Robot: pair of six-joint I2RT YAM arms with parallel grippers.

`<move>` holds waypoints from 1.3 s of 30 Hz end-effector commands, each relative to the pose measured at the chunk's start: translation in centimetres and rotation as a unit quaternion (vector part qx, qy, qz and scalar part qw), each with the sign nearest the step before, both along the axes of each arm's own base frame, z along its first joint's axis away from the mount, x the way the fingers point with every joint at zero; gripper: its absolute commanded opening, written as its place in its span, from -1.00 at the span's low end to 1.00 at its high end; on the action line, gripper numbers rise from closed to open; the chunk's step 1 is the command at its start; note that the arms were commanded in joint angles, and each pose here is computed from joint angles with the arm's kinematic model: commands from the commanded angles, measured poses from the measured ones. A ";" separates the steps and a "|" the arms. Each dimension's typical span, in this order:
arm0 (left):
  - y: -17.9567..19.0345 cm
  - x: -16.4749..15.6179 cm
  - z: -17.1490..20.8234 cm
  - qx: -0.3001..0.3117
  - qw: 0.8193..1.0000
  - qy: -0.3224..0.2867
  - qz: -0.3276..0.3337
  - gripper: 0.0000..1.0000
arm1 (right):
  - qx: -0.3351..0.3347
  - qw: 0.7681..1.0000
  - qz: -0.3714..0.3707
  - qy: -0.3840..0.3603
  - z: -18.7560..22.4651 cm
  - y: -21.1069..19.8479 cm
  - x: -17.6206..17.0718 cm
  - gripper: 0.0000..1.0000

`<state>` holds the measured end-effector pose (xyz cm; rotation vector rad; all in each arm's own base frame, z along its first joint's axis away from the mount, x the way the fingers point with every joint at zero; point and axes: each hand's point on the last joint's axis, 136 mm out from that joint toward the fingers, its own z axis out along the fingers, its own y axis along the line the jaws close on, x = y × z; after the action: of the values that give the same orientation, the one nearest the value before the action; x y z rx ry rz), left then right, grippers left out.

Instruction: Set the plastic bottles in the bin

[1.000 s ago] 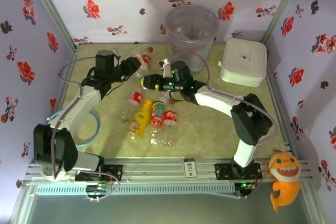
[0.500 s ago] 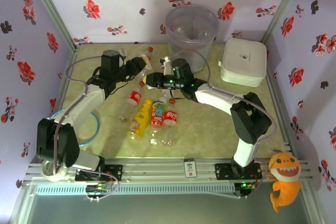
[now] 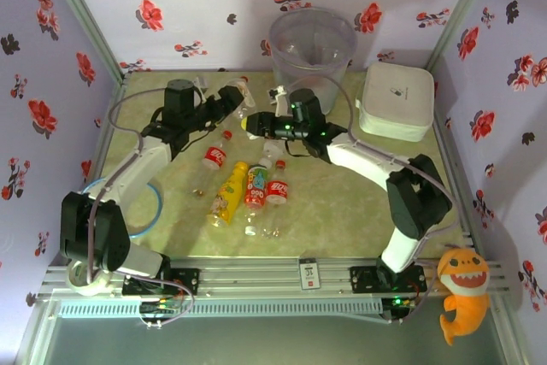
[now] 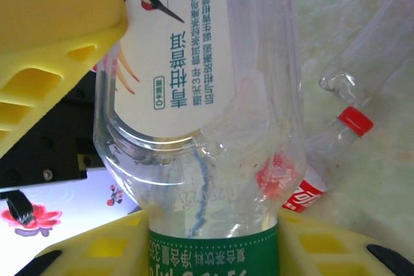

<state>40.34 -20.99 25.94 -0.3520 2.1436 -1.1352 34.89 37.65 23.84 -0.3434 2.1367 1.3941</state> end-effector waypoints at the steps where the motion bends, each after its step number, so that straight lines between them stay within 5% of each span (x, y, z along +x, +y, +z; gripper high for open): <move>1: 2.5 -0.7 2.9 0.019 0.999 -0.041 0.011 0.90 | -0.024 0.997 -0.027 -0.067 4.6 -3.1 1.0 -0.32; 10: 9.4 -4.4 -2.5 0.148 0.988 0.020 0.042 0.89 | -0.101 0.973 -0.137 -0.155 11.7 -11.1 5.8 -0.35; 18: 12.2 -7.6 -8.7 0.257 0.961 0.097 0.032 0.90 | -0.146 0.939 -0.248 -0.191 15.0 -18.7 14.0 -0.39; 26: 13.6 -8.6 -11.5 0.304 0.943 0.130 0.033 0.82 | -0.222 0.923 -0.255 -0.184 13.2 -21.4 20.8 -0.39; 39: 13.6 -8.5 -13.8 0.357 0.922 0.150 0.013 0.78 | -0.286 0.918 -0.224 -0.157 7.2 -21.5 22.6 -0.32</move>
<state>32.09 -7.57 12.95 -0.2556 2.6027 -0.2824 57.79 16.44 30.55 -0.2037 2.1373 0.4648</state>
